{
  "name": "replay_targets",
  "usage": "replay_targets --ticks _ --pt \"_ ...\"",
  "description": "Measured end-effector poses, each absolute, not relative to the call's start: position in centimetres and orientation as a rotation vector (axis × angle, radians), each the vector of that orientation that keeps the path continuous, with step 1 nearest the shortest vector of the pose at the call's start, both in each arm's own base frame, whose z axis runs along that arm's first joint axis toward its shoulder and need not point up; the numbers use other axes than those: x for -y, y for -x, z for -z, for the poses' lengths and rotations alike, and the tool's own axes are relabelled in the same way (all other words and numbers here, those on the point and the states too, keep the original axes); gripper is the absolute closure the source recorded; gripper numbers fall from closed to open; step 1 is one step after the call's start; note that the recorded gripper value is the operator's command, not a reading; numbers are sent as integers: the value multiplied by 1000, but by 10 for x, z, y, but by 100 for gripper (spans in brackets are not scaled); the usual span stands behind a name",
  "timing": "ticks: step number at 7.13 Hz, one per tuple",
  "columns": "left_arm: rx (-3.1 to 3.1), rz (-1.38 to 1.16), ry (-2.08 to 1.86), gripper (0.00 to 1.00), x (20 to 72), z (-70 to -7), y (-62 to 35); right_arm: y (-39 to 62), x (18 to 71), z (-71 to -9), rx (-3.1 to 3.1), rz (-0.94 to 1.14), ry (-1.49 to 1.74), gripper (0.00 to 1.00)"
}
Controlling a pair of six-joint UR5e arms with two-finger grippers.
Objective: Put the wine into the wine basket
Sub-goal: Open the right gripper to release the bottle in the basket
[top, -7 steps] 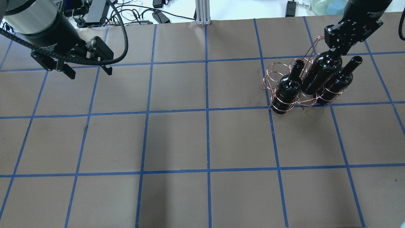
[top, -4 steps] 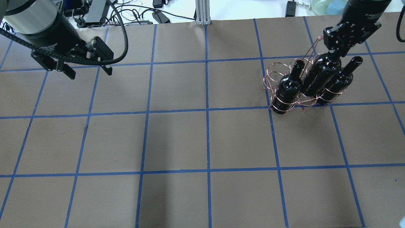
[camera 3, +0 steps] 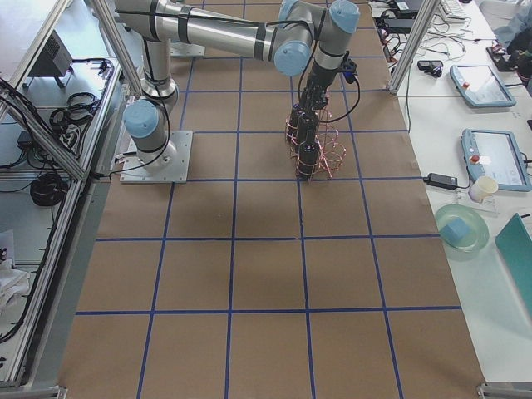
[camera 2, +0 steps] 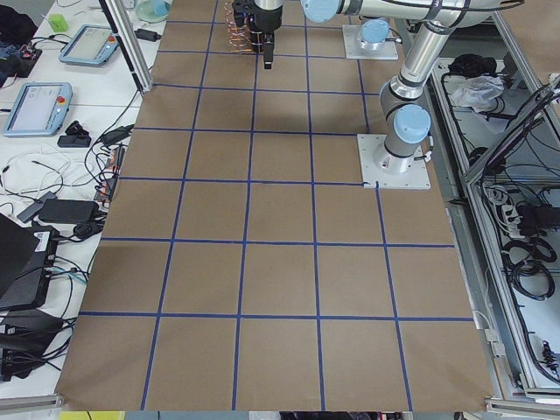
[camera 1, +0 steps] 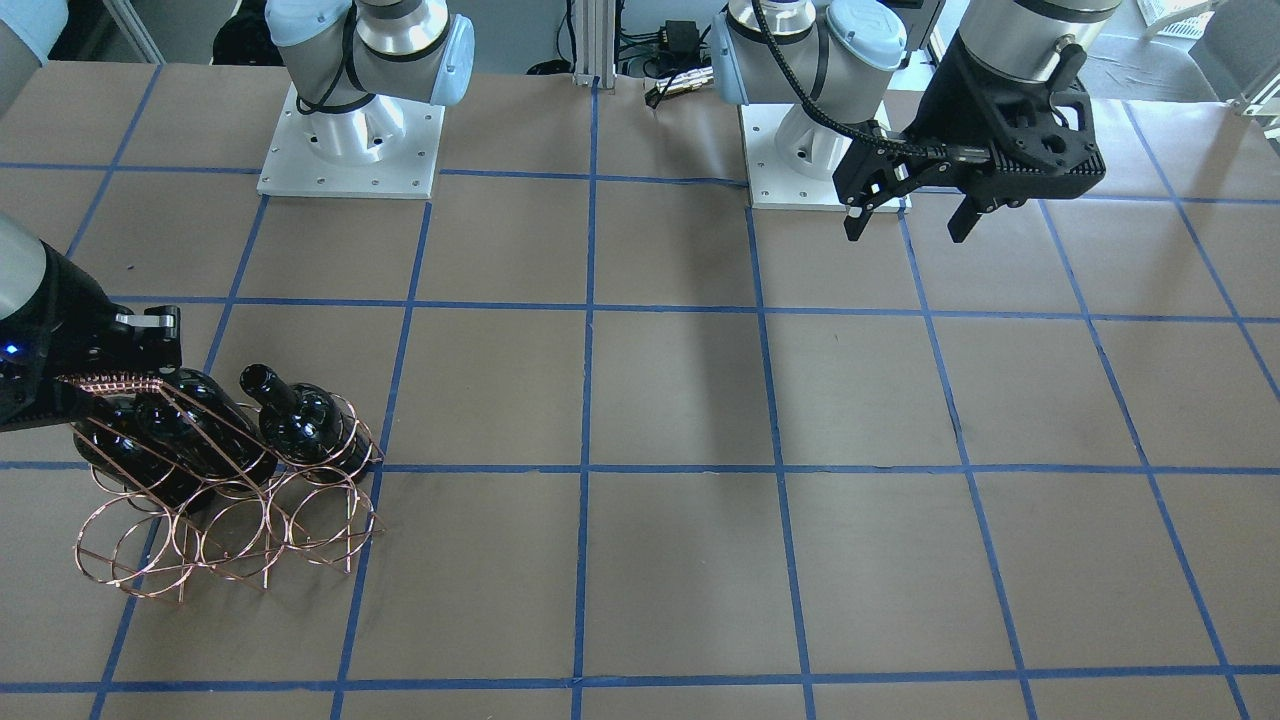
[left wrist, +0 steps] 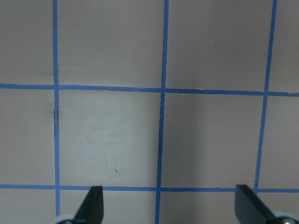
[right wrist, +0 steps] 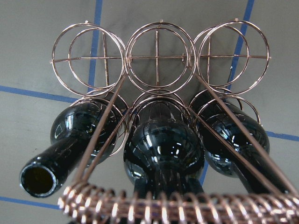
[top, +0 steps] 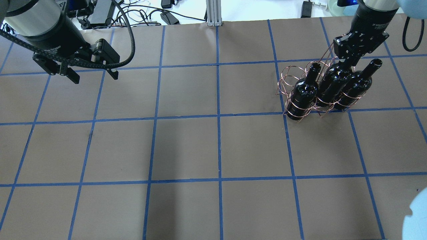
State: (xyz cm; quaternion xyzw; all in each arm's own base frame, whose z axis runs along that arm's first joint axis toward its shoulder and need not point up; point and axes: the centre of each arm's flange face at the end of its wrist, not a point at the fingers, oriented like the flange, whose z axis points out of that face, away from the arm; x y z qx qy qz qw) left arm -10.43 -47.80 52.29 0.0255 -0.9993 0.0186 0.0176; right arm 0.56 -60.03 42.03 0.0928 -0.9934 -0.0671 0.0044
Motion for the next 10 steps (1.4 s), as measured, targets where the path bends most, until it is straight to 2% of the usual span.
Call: replay_targets --ticks 2,3,4,5,7,10 --pt "3104 -57 -81 0 479 -522 104 -5 604 -406 3114 211 -289 99" --pt "3104 -57 -81 0 479 -522 104 -5 605 -401 3115 202 -288 78" --pt "3104 -58 -80 0 479 -522 104 -5 606 -396 3117 195 -287 42" --pt "3106 -58 -79 0 479 -522 104 -5 606 -393 3118 194 -285 0" --pt "3107 -58 -79 0 478 -523 104 -8 605 -400 3115 173 -287 0" --pt "3107 -57 -84 0 478 -522 102 -26 569 -479 3098 19 -306 0"
